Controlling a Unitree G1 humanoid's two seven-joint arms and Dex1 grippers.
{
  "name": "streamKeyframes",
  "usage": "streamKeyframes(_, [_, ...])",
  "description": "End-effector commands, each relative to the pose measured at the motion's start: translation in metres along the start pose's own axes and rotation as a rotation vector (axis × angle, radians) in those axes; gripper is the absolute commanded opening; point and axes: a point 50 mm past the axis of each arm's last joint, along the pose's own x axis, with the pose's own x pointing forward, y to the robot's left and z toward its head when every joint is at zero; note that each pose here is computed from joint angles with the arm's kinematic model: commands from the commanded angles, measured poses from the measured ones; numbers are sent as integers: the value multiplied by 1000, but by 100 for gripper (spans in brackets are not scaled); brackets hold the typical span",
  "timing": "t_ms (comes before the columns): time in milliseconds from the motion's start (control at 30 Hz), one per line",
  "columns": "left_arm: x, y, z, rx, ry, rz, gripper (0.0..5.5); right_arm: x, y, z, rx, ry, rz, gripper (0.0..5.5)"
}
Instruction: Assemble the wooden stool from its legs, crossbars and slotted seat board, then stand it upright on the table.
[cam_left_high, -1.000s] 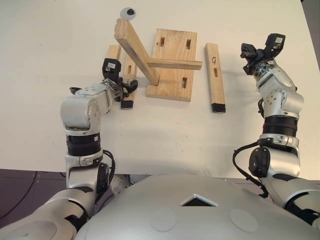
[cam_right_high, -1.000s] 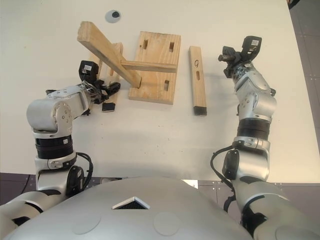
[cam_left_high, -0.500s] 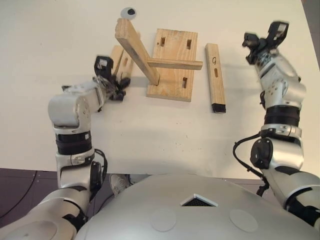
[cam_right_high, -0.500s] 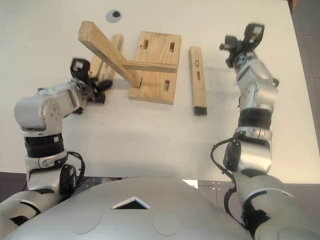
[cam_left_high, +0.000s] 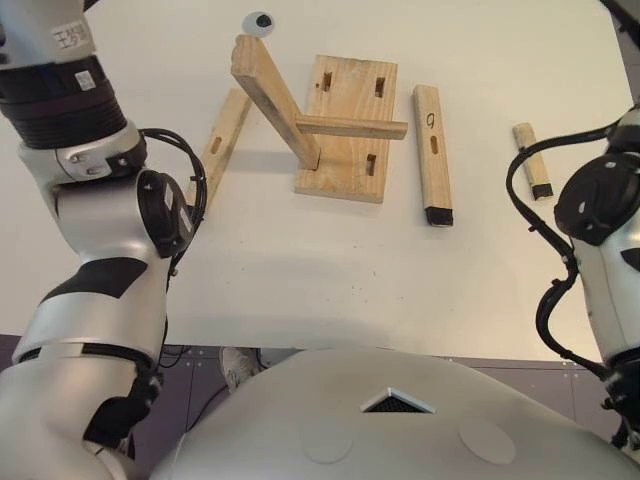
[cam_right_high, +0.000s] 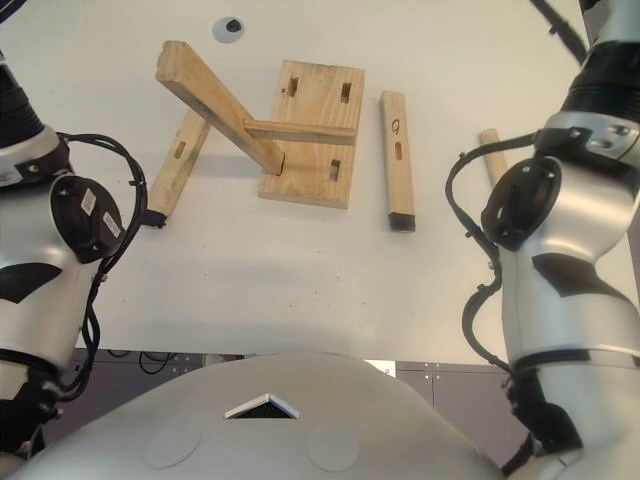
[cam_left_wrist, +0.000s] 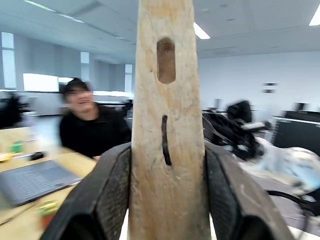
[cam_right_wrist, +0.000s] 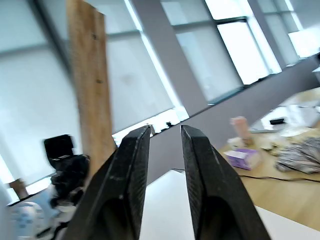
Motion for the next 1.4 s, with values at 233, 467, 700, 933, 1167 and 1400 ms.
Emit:
streamKeyframes(233, [-6, -27, 1, -59, 72, -216, 200, 1, 32, 8, 141, 16, 279, 290])
streamKeyframes(467, [-7, -34, -5, -73, 107, -256, 200, -8, 41, 12, 215, -18, 414, 401])
streamKeyframes(700, [-9, -33, -35, -61, 224, -216, 200, -13, 43, 17, 242, -27, 444, 364])
streamKeyframes(933, [-18, -26, -44, -60, 257, -193, 199, -25, 44, 24, 227, -17, 459, 252])
streamKeyframes(1167, [-16, -29, -38, -39, 270, -221, 199, -31, 39, 14, 185, 57, 398, 223])
streamKeyframes(1400, [-15, -25, -44, -47, 280, -213, 199, -26, 29, 0, 200, 91, 329, 337])
